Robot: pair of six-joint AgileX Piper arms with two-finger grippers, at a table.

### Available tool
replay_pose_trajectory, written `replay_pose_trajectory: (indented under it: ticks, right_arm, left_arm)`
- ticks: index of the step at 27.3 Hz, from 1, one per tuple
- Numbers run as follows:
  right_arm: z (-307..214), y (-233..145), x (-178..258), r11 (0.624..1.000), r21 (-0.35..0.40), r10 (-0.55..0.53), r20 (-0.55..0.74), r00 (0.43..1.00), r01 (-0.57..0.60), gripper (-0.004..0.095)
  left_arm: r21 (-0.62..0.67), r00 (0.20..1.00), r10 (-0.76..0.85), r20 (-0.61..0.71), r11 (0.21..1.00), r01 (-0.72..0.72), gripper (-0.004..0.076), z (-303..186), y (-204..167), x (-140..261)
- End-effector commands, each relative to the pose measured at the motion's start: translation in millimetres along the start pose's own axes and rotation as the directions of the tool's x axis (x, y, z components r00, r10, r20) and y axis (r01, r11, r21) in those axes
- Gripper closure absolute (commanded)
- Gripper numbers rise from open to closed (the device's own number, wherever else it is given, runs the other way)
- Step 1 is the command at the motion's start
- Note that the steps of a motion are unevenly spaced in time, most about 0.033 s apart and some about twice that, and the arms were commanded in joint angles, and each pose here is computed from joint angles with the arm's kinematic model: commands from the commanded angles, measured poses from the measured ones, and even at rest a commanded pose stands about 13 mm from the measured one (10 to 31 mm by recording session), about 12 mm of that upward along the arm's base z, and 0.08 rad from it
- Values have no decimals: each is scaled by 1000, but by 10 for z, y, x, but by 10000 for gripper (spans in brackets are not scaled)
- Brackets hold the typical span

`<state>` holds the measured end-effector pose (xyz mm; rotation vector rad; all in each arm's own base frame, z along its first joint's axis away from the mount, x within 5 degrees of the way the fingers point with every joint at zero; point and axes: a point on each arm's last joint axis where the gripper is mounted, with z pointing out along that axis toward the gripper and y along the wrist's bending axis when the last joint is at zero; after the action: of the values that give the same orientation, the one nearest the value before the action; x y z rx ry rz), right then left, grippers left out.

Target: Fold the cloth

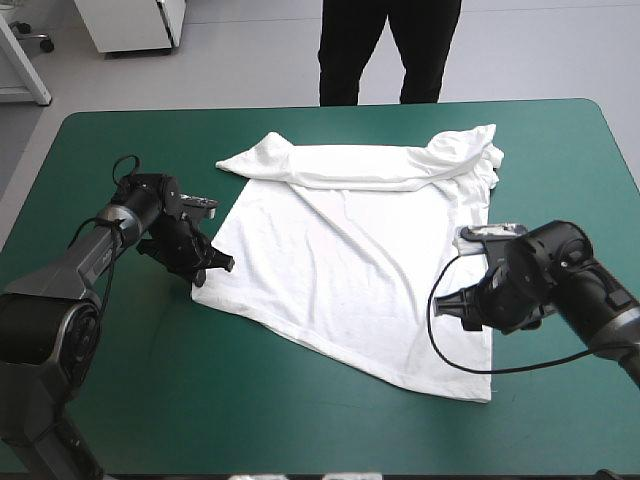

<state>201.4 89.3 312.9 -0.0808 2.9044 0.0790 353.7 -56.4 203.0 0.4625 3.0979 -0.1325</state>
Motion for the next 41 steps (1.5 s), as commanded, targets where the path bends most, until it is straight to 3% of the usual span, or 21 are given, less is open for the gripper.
replay_pose_trajectory:
  ticks: [1, 6, 17, 24, 27, 29, 32, 37, 41]
  right_arm:
    - [48, -13, 136, 998, 2, 56, 6, 998, -56, 379]
    - [300, -105, 434, 990, 1, 142, -31, 989, -142, 380]
    - [802, -140, 677, 976, -44, 214, -35, 976, -215, 384]
    - [1021, -105, 654, 971, -40, 232, -65, 971, -235, 436]
    - [1133, -68, 628, 968, -36, 243, -101, 965, -247, 519]
    - [1186, -48, 626, 968, -37, 243, -129, 961, -249, 642]
    - [1206, -4, 628, 971, -78, 212, -152, 965, -225, 903]
    - [1161, 15, 594, 971, -95, 204, -140, 969, -219, 925]
    - [949, 24, 477, 979, -106, 168, -74, 983, -175, 925]
  left_arm:
    - [16, 1000, -7, 1, 1000, 7, 733, 37, -26, -4]
    - [16, 1000, -5, 3, 1000, 5, 733, 37, -26, -6]
    - [16, 1000, -2, 5, 1000, 2, 733, 37, -25, -7]
    - [22, 1000, -6, 6, 1000, 5, 733, 37, -31, -8]
    - [22, 1000, -6, 6, 1000, 5, 733, 37, -31, -8]
    - [22, 1000, -6, 6, 1000, 5, 733, 37, -31, -8]
    - [29, 1000, -7, -9, 1000, 7, 733, 37, -38, 5]
    - [59, 1000, -19, -16, 998, 20, 733, 15, -68, 20]
    - [82, 998, -28, 54, 996, 24, 733, -210, -124, 64]
